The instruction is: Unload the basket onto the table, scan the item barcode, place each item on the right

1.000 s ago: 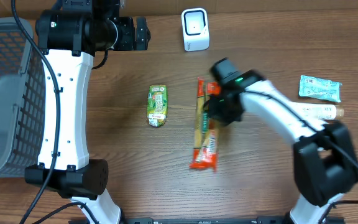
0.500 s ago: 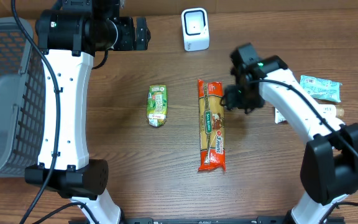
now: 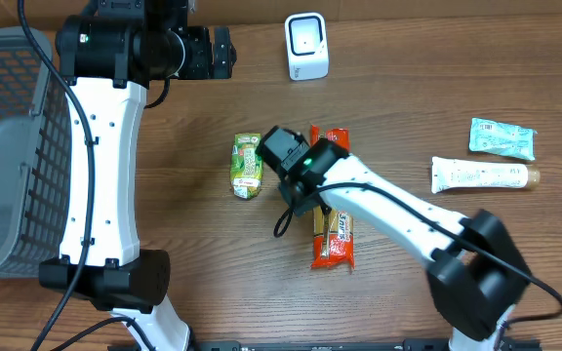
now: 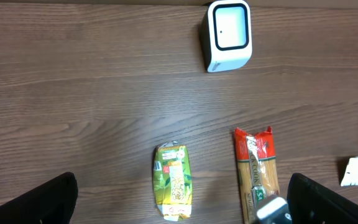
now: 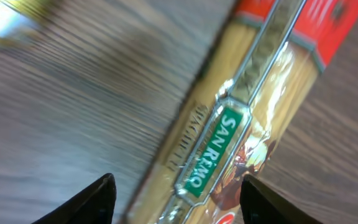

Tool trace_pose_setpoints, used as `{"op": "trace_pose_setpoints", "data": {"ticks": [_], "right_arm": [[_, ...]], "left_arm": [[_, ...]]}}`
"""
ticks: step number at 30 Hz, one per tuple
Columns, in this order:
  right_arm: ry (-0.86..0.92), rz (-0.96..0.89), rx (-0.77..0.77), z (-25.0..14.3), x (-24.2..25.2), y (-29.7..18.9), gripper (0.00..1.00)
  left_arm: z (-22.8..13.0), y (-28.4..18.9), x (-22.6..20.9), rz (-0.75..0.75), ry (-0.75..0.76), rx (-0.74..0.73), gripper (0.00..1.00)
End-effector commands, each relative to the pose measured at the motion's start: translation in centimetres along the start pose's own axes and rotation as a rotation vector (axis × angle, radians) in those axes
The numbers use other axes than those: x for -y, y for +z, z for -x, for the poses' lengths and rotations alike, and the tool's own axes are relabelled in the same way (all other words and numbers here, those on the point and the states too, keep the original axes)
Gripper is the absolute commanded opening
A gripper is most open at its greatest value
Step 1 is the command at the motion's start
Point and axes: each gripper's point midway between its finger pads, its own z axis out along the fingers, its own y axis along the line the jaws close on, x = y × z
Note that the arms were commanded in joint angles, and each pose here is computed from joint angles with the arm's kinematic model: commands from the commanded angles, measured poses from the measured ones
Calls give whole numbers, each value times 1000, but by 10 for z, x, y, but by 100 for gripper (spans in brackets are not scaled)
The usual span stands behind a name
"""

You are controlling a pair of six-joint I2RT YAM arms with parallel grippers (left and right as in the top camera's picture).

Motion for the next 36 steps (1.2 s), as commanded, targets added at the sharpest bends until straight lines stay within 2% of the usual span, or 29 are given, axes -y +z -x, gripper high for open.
{"op": "trace_pose_setpoints", "data": {"ticks": [1,12,17,21,23,26,27,29,30,34,36], "right_arm": [[5,-91,-62,-16,8,26,62],[-33,-155,-189,-53,4,63,63],[-28,-198,-193,-56,12,65,63],[-29,-196,-201,-58,11,65,51],[-27,-188,-207,-59,11,66,40],[-26,-184,-207,-59,10,66,38],[-26,-179,-209,-59,9,66,32],[-24,-168,-213,-60,7,66,9],[-25,-168,-217,-61,7,66,4],[-15,-128,-219,-55,2,54,4],[-10,-36,-203,-45,-9,37,4]], "left_arm": [[1,1,0,2,17,2,100],[1,1,0,1,17,2,100],[1,1,0,2,17,2,100],[1,1,0,2,17,2,99],[1,1,0,1,17,2,99],[1,1,0,2,17,2,100],[1,1,0,1,17,2,100],[1,1,0,1,17,2,100],[1,1,0,2,17,2,99],[1,1,0,1,17,2,99],[1,1,0,2,17,2,100]]}}
